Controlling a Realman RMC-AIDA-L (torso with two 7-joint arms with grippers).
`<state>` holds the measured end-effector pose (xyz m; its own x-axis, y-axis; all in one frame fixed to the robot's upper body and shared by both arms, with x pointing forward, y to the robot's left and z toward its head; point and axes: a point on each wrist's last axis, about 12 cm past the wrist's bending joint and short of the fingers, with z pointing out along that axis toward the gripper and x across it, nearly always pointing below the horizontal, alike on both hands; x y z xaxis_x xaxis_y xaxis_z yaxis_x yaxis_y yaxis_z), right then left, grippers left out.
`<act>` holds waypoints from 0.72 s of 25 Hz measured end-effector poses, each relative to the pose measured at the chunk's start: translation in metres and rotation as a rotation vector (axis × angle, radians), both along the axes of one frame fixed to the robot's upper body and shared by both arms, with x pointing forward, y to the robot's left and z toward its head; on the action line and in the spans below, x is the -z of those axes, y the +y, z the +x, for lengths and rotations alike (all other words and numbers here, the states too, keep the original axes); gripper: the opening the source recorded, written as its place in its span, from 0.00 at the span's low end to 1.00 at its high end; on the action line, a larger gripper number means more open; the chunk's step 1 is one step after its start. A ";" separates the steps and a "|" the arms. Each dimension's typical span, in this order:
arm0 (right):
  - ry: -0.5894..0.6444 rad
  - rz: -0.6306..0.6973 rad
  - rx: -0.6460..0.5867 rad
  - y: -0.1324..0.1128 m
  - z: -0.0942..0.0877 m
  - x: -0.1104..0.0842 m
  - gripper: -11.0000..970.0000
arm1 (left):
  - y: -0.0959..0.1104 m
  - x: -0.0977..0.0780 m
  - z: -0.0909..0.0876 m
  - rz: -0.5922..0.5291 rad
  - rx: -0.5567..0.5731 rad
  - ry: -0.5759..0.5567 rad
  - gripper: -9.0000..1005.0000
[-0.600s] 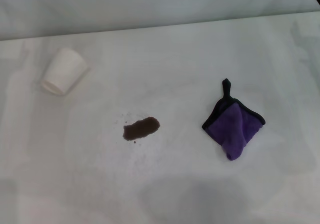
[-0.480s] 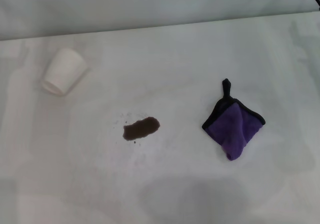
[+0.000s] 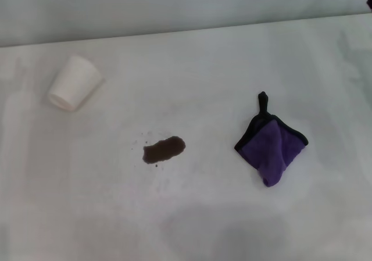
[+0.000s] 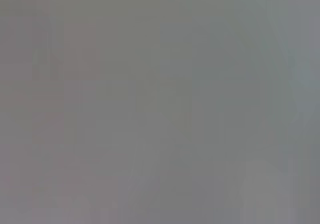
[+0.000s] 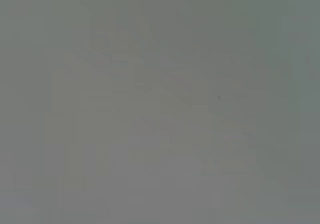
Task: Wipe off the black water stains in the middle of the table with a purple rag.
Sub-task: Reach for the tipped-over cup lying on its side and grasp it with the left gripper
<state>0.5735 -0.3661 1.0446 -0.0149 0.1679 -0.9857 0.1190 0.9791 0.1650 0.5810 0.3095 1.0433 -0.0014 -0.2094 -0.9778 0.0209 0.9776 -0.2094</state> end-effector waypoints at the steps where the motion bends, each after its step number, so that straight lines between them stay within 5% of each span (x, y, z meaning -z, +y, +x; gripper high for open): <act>1: -0.002 0.001 -0.007 0.001 -0.003 0.002 0.82 | 0.003 0.003 -0.004 -0.011 -0.013 0.006 0.82; 10: -0.014 0.025 -0.044 0.009 -0.022 0.013 0.82 | 0.006 0.012 -0.028 -0.096 -0.011 -0.019 0.82; 18: -0.036 0.009 -0.086 0.012 -0.030 0.013 0.82 | 0.017 -0.025 0.003 -0.265 0.306 0.000 0.80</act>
<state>0.5438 -0.3543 1.0311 0.0062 0.1762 -0.9843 0.0285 0.9839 0.1763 0.5845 0.3261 1.0684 -0.1026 -0.4442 -0.8900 0.3026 0.8384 -0.4533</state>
